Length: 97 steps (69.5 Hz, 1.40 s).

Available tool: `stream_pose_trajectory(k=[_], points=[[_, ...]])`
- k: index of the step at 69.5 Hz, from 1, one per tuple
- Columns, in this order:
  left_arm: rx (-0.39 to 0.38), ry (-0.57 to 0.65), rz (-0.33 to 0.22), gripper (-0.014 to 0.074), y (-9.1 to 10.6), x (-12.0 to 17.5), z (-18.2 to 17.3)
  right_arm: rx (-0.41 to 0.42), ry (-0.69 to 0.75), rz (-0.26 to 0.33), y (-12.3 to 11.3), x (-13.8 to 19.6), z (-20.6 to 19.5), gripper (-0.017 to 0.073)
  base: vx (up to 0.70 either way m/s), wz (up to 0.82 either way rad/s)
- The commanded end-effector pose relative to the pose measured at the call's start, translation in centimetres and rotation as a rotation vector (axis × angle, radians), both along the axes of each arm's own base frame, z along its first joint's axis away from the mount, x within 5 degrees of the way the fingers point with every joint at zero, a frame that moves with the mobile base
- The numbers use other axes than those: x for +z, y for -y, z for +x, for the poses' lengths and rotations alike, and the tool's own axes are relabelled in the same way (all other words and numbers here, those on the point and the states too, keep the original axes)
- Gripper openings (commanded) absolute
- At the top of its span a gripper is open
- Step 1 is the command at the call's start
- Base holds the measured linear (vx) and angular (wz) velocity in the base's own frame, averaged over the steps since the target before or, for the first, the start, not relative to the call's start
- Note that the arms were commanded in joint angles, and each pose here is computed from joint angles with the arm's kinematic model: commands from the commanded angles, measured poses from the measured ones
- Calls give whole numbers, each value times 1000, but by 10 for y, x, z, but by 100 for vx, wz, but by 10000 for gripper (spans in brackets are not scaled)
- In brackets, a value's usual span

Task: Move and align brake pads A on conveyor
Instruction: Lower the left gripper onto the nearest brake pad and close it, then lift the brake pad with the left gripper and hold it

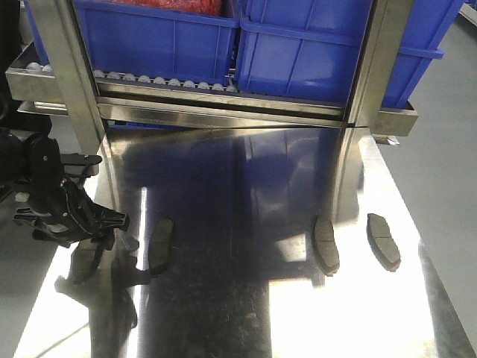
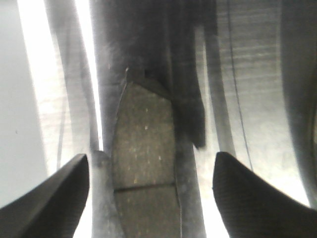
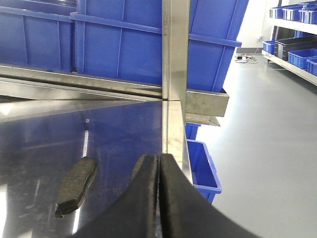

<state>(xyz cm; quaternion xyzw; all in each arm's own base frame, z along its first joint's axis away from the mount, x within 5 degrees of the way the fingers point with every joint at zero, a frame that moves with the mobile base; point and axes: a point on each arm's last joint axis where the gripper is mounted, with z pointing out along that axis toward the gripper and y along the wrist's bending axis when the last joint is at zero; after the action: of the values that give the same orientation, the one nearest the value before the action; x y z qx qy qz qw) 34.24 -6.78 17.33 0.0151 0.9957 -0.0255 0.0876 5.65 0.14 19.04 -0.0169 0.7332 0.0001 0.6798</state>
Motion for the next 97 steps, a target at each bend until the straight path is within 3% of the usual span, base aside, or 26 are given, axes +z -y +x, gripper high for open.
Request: stream_pose_trajectory(k=[1, 23, 37, 55, 71, 89, 97], points=[[15, 74, -19, 495, 2, 18, 5, -8, 87, -6, 1, 7, -1, -10, 0, 0], [0, -19, 3, 298, 2, -2, 4, -8, 87, -6, 1, 7, -1, -10, 0, 0], [-26, 47, 30, -10, -2, 13, 4, -8, 87, -6, 1, 7, -1, -10, 0, 0], [-38, 256, 20, -7, -7, 72, -13, -8, 87, -6, 1, 7, -1, -10, 0, 0], [-38, 578, -38, -7, -17, 140, -68, -8, 87, -6, 1, 7, -1, -10, 0, 0], [-33, 846, -87, -6, -32, 172, -149, -8, 87, -6, 1, 7, -1, -10, 0, 0], [-31, 926, -103, -6, -38, 172, -178, -8, 87, -6, 1, 7, -1, -10, 0, 0]])
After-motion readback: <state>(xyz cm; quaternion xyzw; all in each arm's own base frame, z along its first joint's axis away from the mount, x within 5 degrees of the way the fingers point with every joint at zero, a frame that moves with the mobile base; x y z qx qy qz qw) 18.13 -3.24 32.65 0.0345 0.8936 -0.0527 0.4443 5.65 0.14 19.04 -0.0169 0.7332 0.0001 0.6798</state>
